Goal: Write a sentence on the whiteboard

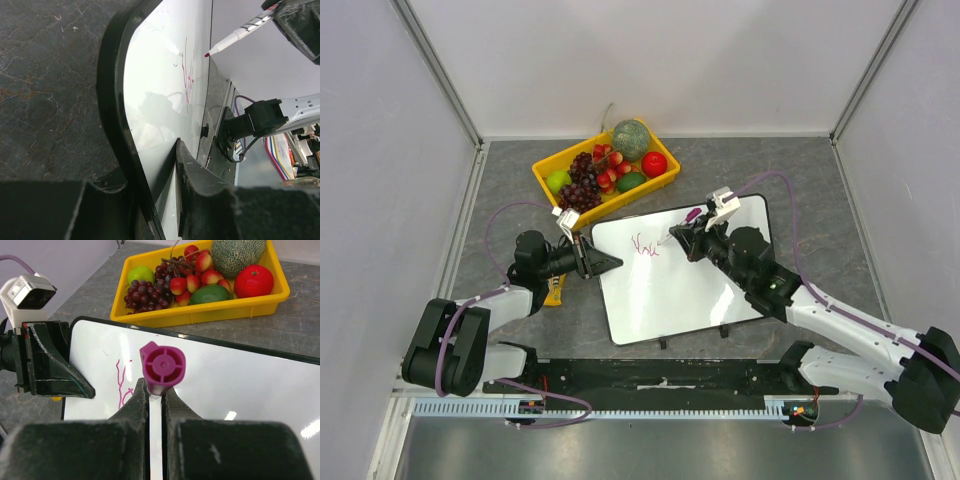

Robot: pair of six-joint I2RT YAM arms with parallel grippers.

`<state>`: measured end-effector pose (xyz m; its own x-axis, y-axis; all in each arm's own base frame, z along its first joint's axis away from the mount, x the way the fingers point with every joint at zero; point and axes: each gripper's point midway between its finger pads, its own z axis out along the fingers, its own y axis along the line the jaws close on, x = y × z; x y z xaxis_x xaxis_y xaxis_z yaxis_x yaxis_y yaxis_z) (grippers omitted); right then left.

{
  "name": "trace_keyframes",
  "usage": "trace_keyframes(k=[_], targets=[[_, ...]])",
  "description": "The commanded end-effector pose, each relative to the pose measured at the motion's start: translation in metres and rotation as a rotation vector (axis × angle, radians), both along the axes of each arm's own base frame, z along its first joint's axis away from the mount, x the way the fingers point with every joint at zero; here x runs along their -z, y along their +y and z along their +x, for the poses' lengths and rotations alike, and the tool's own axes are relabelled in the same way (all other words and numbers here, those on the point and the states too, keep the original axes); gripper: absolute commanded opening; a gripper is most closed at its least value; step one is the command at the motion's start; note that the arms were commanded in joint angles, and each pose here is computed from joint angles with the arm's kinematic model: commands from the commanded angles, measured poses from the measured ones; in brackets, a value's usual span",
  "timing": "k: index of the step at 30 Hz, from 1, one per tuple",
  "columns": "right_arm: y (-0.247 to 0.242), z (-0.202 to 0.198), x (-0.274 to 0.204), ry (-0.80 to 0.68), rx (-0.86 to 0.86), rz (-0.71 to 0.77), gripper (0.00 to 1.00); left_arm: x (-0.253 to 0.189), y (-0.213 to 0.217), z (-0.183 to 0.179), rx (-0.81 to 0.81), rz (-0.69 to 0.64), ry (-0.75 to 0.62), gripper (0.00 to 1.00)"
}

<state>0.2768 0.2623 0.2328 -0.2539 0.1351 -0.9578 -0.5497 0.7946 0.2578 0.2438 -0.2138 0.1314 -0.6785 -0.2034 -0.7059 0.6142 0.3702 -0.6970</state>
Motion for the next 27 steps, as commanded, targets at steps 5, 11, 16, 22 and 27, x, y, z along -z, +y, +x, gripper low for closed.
trace_keyframes(k=[5,11,16,22,27], targets=[[-0.006,0.002,-0.027,-0.048,0.025,0.043,0.0,0.027,0.004,0.001,0.002,0.112,-0.073,0.02],[-0.006,0.008,-0.018,-0.036,0.045,0.025,0.0,0.027,0.004,0.0,-0.001,0.113,-0.079,0.02],[-0.005,0.01,-0.019,-0.037,0.052,0.032,0.0,0.028,0.004,0.0,0.0,0.114,-0.075,0.02],[-0.008,0.016,-0.015,-0.034,0.075,0.017,0.0,0.027,0.004,0.0,0.002,0.112,-0.076,0.02],[-0.012,0.017,-0.005,-0.019,0.092,0.001,0.0,0.027,0.004,0.0,0.002,0.112,-0.078,0.02]])
